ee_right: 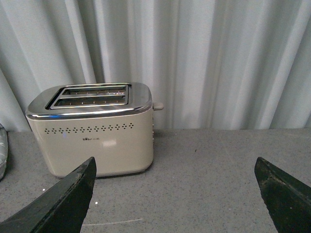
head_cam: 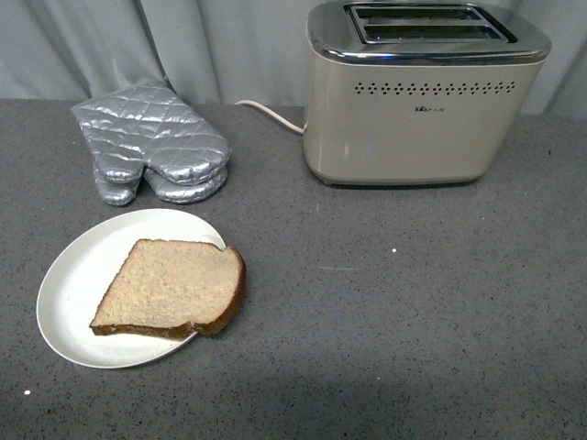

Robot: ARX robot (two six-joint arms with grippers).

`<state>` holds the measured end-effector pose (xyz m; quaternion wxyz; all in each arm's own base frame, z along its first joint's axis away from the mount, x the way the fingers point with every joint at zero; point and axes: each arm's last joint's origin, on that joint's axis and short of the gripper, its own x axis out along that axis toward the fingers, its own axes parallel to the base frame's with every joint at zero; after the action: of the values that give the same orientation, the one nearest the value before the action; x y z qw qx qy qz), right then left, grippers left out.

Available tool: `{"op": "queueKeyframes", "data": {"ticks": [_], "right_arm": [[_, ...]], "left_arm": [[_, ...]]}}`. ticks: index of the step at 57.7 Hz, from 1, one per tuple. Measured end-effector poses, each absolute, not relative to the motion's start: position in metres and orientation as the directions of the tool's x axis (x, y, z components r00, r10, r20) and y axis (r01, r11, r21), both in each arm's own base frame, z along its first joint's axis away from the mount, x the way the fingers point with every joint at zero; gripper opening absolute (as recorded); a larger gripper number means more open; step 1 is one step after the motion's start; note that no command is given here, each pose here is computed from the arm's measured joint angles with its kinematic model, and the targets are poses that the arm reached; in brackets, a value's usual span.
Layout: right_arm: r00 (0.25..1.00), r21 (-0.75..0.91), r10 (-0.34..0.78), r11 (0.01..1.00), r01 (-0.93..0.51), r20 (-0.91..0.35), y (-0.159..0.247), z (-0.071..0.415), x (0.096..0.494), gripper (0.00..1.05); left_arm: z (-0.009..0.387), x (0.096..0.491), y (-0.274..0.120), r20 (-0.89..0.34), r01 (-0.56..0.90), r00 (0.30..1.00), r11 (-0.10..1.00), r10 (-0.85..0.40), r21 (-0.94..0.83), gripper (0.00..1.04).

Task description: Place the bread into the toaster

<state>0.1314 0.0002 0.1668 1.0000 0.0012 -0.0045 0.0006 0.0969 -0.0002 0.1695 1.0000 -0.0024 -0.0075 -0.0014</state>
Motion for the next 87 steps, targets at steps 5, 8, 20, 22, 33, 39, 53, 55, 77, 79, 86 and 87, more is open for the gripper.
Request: {"op": "queueKeyframes", "data": {"ticks": [5,8,20,22,33,39,53,55,77,79,86,87], "right_arm": [[1.000,0.002,0.001,1.000,-0.001,0.009,0.000,0.167,0.131,0.95],[1.000,0.002,0.001,1.000,-0.001,0.009,0.000,0.167,0.131,0.95],[1.000,0.002,0.001,1.000,-0.001,0.009,0.000,0.167,0.131,0.95],[1.000,0.002,0.001,1.000,-0.001,0.009,0.000,0.167,0.131,0.95],[1.000,0.002,0.001,1.000,-0.001,0.009,0.000,0.167,0.131,0.95],[1.000,0.002,0.001,1.000,-0.001,0.009,0.000,0.167,0.131,0.95],[1.000,0.002,0.001,1.000,-0.001,0.009,0.000,0.167,0.131,0.95],[1.000,0.002,0.001,1.000,-0.001,0.009,0.000,0.167,0.131,0.95],[1.000,0.002,0.001,1.000,-0.001,0.008,0.000,0.167,0.131,0.95],[1.000,0.002,0.001,1.000,-0.001,0.008,0.000,0.167,0.131,0.95],[1.000,0.002,0.001,1.000,-0.001,0.009,0.000,0.167,0.131,0.95],[1.000,0.002,0.001,1.000,-0.001,0.009,0.000,0.167,0.131,0.95]], "left_arm": [[0.170,0.097,0.000,0.015,0.003,1.000,1.000,-0.003,-0.005,0.98],[0.169,0.097,0.000,0.015,0.003,1.000,1.000,-0.003,-0.005,0.98],[0.170,0.097,0.000,0.015,0.003,1.000,1.000,-0.003,-0.005,0.98],[0.170,0.097,0.000,0.015,0.003,1.000,1.000,-0.003,-0.005,0.98],[0.170,0.097,0.000,0.015,0.003,1.000,1.000,-0.003,-0.005,0.98],[0.170,0.097,0.000,0.015,0.003,1.000,1.000,-0.003,-0.005,0.98],[0.170,0.097,0.000,0.015,0.003,1.000,1.000,-0.003,-0.005,0.98],[0.170,0.097,0.000,0.015,0.003,1.000,1.000,-0.003,-0.005,0.98],[0.166,0.131,-0.004,-0.352,-0.144,0.933,0.973,0.074,-0.179,0.98],[0.167,0.141,-0.006,-0.378,-0.123,0.924,0.976,0.047,-0.181,0.98],[0.161,0.167,-0.009,-0.465,-0.083,0.885,0.984,0.000,-0.157,0.98],[0.158,0.172,-0.010,-0.485,-0.074,0.874,0.987,-0.006,-0.145,0.98]]}}
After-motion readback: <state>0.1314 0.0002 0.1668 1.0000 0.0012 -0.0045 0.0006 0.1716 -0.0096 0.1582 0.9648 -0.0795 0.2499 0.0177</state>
